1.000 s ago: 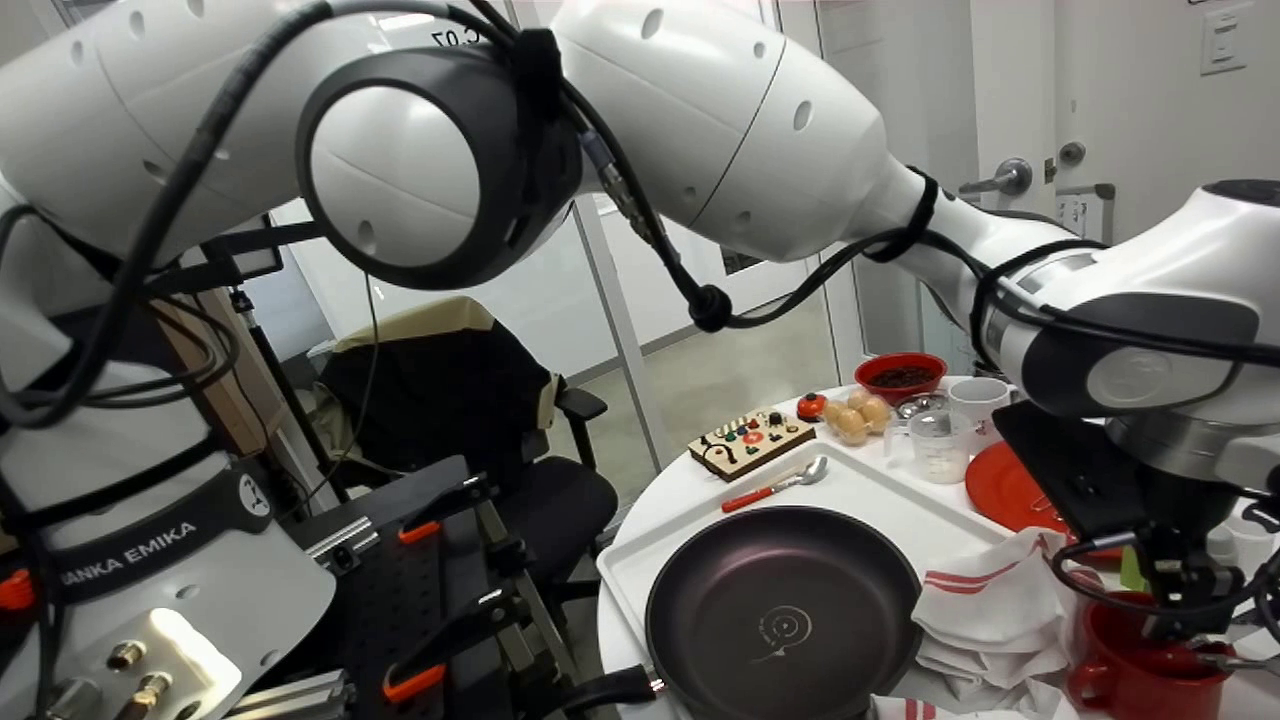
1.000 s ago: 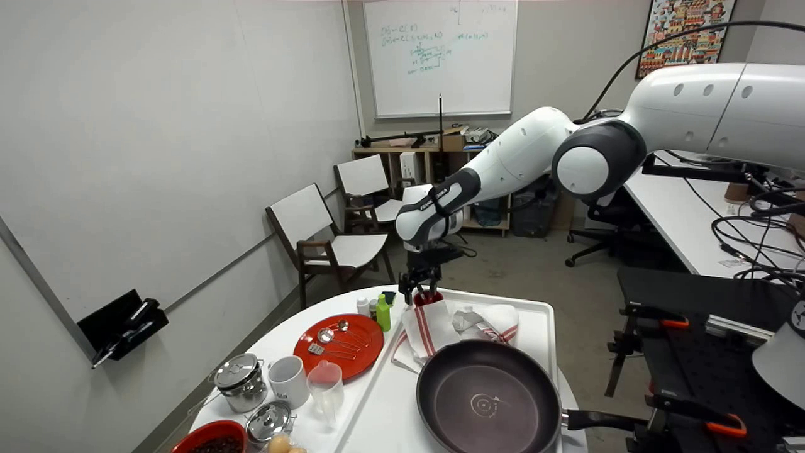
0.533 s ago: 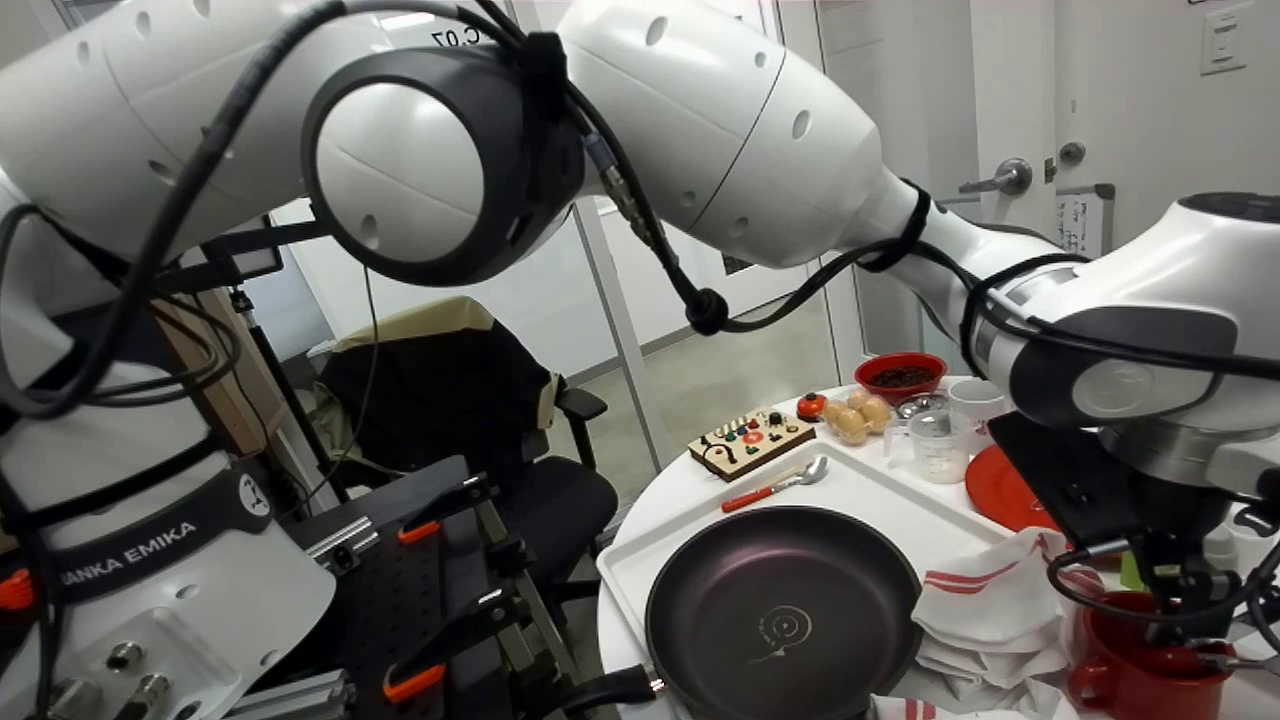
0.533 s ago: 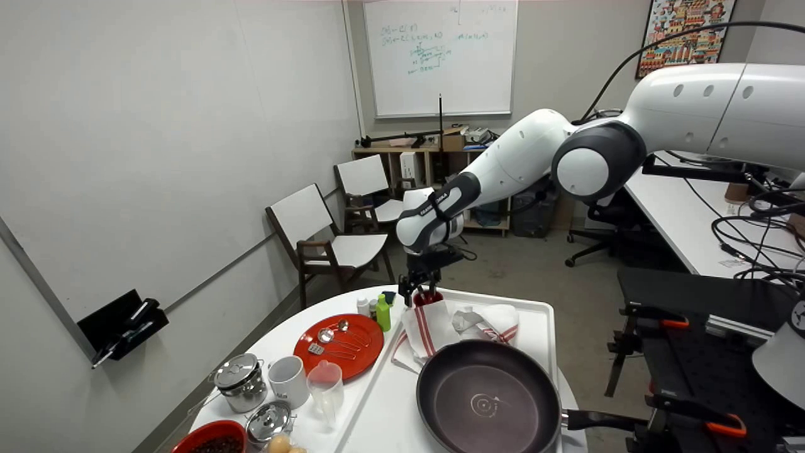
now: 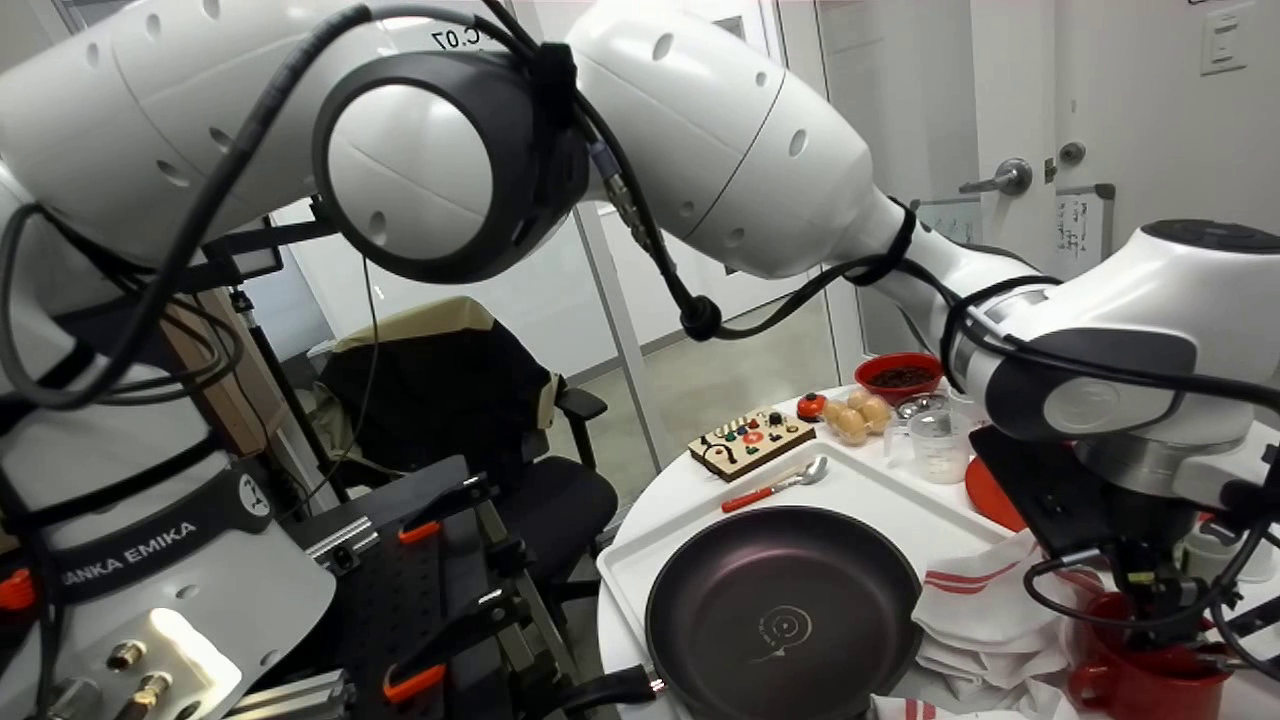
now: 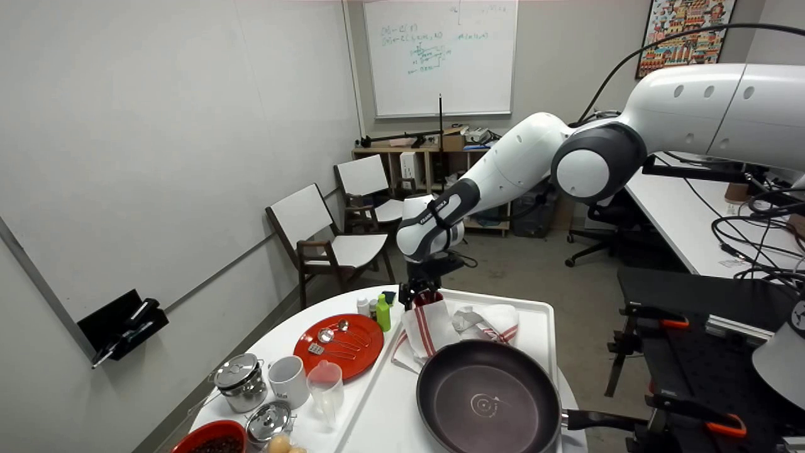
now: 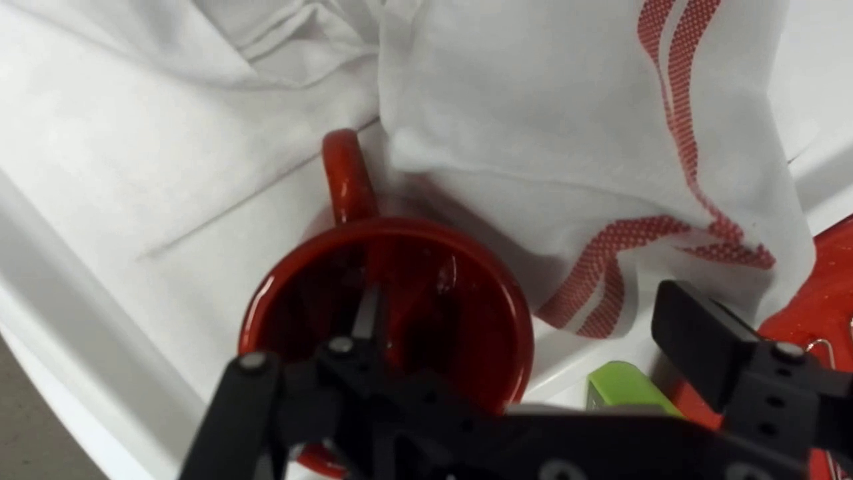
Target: Put the fork and knife in the red cup and move it to the right
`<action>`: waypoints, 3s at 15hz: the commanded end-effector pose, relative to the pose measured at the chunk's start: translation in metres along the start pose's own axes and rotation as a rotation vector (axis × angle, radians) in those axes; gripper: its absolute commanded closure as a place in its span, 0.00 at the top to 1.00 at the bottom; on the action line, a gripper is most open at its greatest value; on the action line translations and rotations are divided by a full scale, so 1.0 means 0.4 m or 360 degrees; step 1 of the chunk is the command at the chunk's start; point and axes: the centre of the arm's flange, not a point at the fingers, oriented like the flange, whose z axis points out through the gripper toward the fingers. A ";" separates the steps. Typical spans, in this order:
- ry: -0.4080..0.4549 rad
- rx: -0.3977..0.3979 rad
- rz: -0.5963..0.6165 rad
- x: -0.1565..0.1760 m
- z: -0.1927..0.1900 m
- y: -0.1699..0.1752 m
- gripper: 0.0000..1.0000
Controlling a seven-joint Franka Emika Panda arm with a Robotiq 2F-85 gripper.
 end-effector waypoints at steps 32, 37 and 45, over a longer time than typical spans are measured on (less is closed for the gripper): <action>0.0305 -0.0114 -0.0002 0.082 -0.046 0.063 0.02; 0.0360 -0.0156 -0.0038 0.065 -0.084 0.072 0.02; 0.0451 -0.0368 -0.0448 -0.046 -0.090 0.037 0.02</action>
